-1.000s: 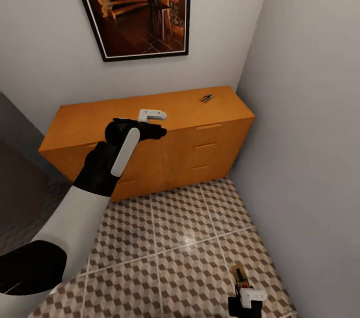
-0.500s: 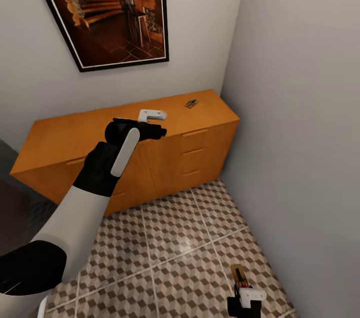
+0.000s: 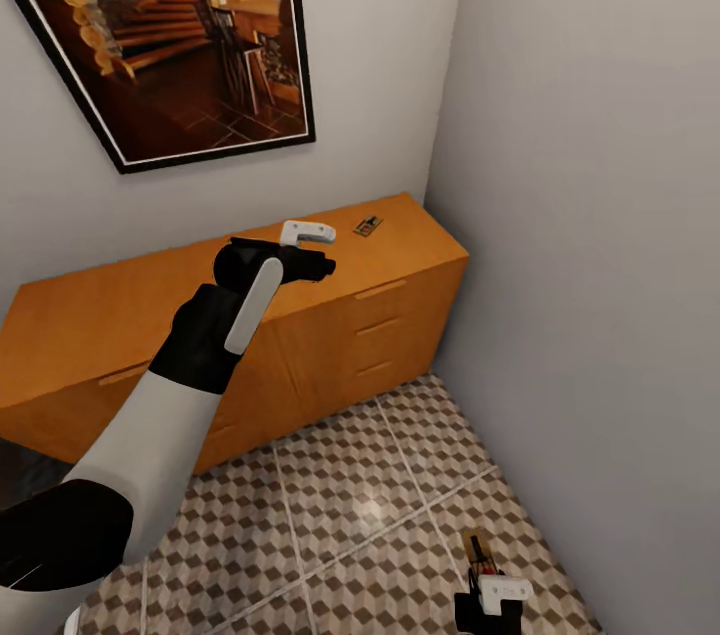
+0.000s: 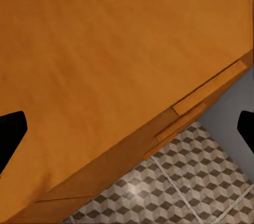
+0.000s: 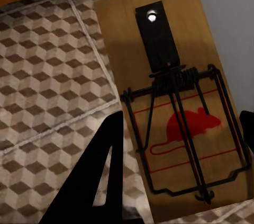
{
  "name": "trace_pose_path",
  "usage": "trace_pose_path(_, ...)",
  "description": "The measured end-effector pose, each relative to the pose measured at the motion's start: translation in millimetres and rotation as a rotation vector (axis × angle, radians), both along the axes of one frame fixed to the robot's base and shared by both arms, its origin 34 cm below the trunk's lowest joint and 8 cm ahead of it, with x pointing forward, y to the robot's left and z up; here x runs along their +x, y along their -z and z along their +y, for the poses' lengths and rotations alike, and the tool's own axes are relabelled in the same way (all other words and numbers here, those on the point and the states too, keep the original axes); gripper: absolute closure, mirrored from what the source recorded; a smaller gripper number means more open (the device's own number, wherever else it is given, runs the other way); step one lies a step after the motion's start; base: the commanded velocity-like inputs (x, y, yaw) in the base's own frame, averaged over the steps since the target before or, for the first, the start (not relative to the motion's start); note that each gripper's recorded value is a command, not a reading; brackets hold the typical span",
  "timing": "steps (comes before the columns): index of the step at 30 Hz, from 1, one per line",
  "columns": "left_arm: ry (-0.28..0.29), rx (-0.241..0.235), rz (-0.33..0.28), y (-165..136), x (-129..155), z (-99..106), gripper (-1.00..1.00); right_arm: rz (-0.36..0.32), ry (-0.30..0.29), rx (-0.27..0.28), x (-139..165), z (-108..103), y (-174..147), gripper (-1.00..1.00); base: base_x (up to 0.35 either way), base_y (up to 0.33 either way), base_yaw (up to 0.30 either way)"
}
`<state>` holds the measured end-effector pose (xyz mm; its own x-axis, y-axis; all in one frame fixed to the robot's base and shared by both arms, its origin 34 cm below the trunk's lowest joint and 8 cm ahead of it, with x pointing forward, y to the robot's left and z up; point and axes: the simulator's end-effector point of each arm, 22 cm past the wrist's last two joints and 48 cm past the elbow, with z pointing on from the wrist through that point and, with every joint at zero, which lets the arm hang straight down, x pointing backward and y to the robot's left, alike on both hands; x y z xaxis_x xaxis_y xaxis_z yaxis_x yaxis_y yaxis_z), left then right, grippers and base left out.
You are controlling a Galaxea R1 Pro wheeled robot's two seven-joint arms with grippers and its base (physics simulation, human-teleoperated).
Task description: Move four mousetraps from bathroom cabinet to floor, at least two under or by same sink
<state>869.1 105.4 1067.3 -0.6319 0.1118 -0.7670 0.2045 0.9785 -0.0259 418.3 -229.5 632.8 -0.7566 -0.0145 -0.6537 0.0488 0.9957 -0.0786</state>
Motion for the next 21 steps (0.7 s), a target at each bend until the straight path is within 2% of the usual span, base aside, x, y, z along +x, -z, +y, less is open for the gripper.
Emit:
trace_pose_path(10, 0.037, 0.038, 0.008, 6, -6, -12, -1.0, -0.009, 0.0, 0.0, 3, 0, -2, 1.0, 0.233, 0.068, -0.118)
trace_pose_path(21, 0.04, 0.044, 0.013, 9, -7, -12, -1.0, -0.009, -0.001, -0.001, 3, -1, -2, 1.0, 0.026, 0.003, -0.006)
